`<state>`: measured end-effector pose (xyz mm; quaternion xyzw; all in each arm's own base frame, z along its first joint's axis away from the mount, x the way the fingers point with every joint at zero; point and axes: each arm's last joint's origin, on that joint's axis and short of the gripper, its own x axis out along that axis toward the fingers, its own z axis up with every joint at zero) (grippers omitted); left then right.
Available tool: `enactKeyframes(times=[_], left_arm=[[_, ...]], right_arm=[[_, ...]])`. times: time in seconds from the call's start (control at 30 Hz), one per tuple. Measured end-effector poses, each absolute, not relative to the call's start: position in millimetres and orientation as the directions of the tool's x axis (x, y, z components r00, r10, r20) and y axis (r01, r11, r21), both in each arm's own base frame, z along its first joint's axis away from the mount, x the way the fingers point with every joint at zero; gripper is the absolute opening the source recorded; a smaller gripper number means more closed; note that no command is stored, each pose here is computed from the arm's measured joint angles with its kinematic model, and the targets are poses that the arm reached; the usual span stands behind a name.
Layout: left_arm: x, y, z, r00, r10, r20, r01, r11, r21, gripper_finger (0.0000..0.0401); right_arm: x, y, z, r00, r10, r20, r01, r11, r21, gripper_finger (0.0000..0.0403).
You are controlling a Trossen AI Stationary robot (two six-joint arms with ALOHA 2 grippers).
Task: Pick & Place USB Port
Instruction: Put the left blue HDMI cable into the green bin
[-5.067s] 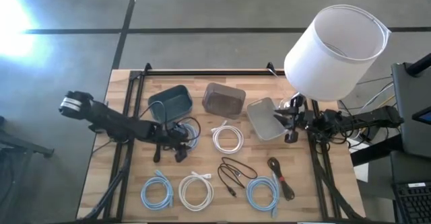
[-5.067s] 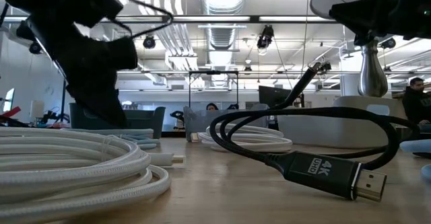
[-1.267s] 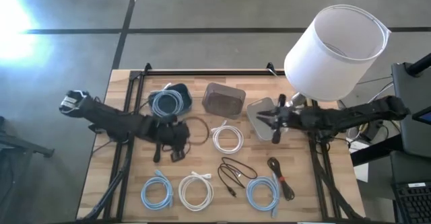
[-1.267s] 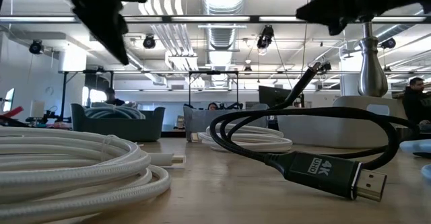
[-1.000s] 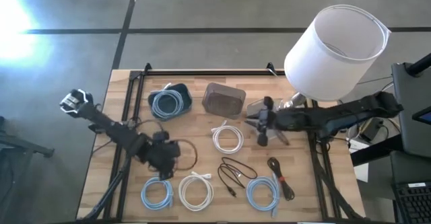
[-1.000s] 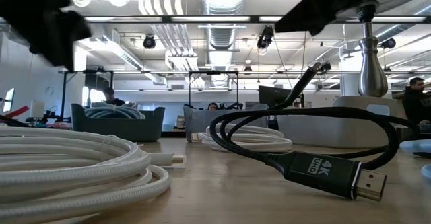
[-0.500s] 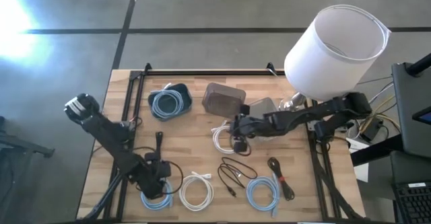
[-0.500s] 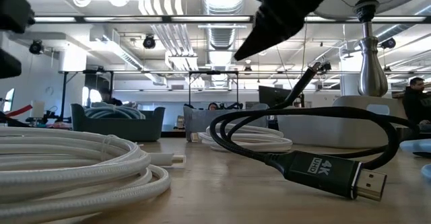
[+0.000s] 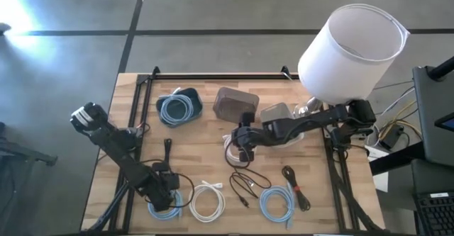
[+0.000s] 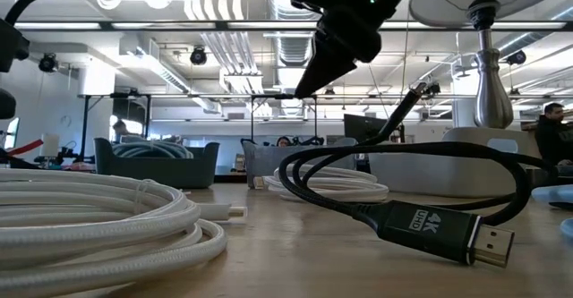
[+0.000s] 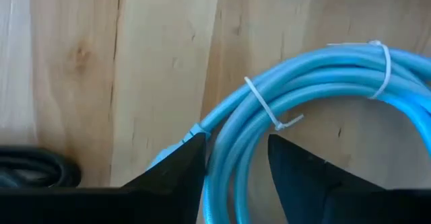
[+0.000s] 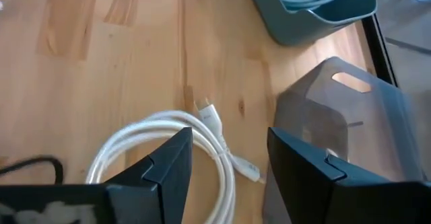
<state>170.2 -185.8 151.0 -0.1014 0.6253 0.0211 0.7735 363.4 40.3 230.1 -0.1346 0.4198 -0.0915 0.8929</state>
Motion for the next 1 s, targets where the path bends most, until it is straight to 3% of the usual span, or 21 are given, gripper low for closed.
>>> enactKeyframes(times=[0.3,0.57,0.8,1.0], left_arm=[[177,-188,152,0.306,-0.097,-0.947,-0.189,0.969,-0.160,0.0033],[193,-196,177,0.402,-0.068,-0.913,-0.207,0.965,-0.163,0.0035],[205,-192,229,0.411,0.103,-0.906,-0.218,0.976,0.011,0.0037],[213,-168,275,0.390,0.325,-0.861,-0.273,0.934,0.229,0.0039]], right_arm=[[338,37,259,0.609,-0.279,-0.743,0.041,0.946,-0.322,0.0189],[302,32,275,0.550,-0.287,-0.784,0.117,0.956,-0.268,0.0189],[278,29,268,0.545,-0.285,-0.788,0.194,0.958,-0.212,0.0189],[264,27,252,0.529,-0.287,-0.798,0.269,0.949,-0.163,0.0189]])
